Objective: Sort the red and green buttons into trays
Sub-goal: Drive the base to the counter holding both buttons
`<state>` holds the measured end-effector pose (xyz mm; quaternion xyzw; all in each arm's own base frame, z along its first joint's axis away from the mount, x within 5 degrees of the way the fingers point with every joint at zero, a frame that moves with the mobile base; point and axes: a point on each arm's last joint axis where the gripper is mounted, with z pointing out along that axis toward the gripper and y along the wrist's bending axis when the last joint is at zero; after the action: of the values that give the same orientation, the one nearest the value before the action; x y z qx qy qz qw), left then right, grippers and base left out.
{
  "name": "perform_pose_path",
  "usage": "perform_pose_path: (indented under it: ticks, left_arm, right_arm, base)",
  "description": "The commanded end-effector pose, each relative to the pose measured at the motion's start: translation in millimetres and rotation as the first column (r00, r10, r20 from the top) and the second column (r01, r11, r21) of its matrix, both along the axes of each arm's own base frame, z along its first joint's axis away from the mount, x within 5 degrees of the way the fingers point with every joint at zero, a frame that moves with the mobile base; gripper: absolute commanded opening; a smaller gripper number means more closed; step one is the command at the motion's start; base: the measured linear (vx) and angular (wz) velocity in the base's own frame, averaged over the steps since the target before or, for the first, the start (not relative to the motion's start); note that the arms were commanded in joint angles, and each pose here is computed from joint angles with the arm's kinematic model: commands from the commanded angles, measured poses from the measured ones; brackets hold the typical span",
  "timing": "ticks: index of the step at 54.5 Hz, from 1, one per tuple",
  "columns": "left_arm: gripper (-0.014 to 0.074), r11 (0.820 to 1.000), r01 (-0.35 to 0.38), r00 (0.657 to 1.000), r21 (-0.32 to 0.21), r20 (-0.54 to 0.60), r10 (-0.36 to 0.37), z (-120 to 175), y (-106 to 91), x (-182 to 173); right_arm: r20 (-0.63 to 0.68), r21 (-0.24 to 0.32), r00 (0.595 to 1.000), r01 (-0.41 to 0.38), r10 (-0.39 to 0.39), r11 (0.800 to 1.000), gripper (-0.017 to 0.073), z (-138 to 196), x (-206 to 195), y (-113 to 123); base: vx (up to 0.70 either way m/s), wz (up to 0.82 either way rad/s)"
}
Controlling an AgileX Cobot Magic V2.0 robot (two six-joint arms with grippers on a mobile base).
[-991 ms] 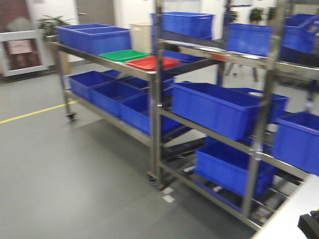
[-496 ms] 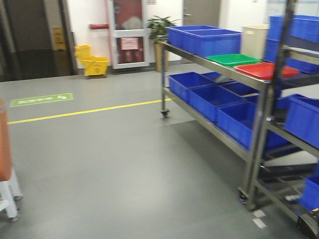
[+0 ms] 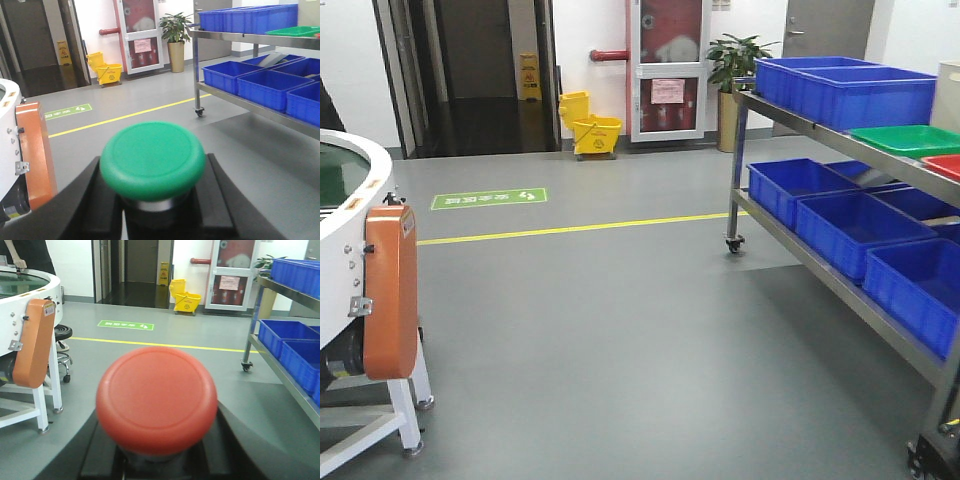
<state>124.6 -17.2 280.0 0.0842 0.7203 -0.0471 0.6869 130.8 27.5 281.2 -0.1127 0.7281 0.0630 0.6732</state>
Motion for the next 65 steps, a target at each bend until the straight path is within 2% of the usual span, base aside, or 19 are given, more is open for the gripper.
perform_pose_path:
  ticks: [1,42,65]
  left_arm:
    - [0.0,0.998,0.045,0.997,-0.032,0.063,-0.043,13.8,-4.2,0.3]
    - [0.0,0.998,0.045,0.997,-0.032,0.063,-0.043,13.8,-4.2,0.3]
    - [0.0,0.998,0.045,0.997,-0.032,0.063,-0.043,13.8,-4.2,0.3]
  right_arm:
    - [0.078,0.017,0.996,-0.044,0.042,0.999,-0.0008,15.4,-0.3,3.9]
    - [0.075,0.016,0.996,-0.041,0.04,0.999,-0.0008,15.1,-0.3,3.7]
    - [0.075,0.016,0.996,-0.041,0.04,0.999,-0.0008,15.1,-0.3,3.7]
  base:
    - [0.46,0.11]
    - [0.58,0.1]
    - [0.66,-0.17]
